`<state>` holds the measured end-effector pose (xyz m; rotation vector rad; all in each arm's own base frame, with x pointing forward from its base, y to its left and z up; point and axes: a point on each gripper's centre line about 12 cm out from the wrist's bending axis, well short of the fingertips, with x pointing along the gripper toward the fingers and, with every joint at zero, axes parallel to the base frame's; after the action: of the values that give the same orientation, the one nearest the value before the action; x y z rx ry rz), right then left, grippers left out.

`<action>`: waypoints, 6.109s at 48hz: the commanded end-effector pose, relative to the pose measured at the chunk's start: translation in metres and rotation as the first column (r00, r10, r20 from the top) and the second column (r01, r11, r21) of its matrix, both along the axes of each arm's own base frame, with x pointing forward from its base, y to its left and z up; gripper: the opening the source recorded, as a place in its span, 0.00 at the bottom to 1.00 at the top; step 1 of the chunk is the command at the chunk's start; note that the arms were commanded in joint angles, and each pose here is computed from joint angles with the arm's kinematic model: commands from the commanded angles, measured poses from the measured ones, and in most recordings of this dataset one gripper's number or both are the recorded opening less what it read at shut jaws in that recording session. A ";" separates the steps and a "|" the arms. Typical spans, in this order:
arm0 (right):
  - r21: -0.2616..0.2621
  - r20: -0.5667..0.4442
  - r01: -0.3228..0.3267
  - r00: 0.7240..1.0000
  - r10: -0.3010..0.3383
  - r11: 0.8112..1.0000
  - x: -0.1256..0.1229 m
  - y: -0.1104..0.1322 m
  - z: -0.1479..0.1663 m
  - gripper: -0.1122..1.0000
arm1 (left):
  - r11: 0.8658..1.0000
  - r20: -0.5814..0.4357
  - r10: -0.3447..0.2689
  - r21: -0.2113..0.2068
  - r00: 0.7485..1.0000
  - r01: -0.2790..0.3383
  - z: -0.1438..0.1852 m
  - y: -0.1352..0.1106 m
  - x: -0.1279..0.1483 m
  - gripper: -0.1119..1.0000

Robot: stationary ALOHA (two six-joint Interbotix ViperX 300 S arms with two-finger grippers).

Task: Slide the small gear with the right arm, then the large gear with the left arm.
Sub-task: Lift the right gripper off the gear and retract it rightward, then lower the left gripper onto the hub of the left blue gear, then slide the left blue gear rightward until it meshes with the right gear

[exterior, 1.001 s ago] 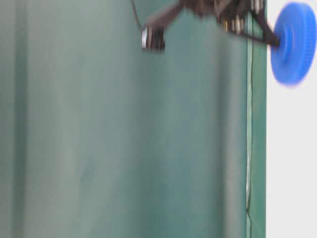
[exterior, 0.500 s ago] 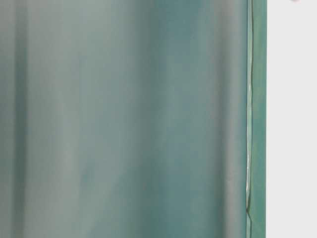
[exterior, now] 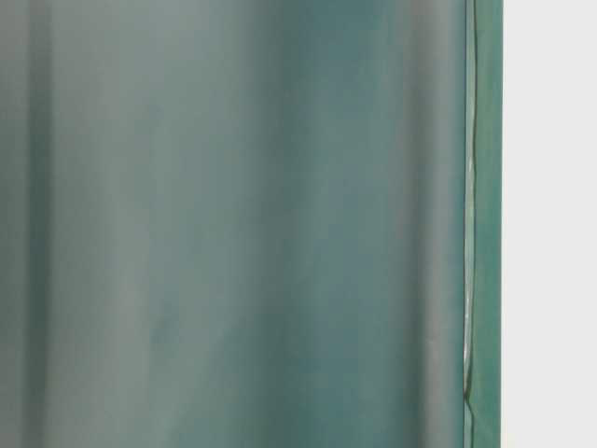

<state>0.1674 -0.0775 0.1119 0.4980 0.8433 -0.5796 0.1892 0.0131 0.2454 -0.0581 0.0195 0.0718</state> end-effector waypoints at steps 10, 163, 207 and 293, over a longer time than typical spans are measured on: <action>-0.015 0.029 0.004 1.000 -0.004 1.000 0.009 -0.005 0.011 0.55 | 1.000 0.014 0.002 0.001 1.000 -0.002 0.005 0.001 0.002 0.10; -0.288 0.432 -0.018 0.890 0.146 0.958 0.002 0.004 0.109 0.55 | 0.931 -0.767 0.167 -0.085 0.620 -0.356 -0.107 0.068 0.016 0.10; -0.293 0.451 -0.030 0.877 0.166 0.956 0.003 0.007 0.108 0.55 | 0.928 -0.812 0.164 -0.065 0.560 -0.367 -0.115 0.073 0.009 0.10; -0.289 0.446 -0.059 0.875 0.189 0.956 0.008 0.010 0.106 0.55 | 0.969 -0.751 0.118 -0.056 0.650 -0.241 -0.149 0.113 0.235 0.10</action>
<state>0.1710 -0.0671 0.2104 0.3168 0.3428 -0.4291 0.4056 0.1339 0.1059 -0.1932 0.8335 0.3246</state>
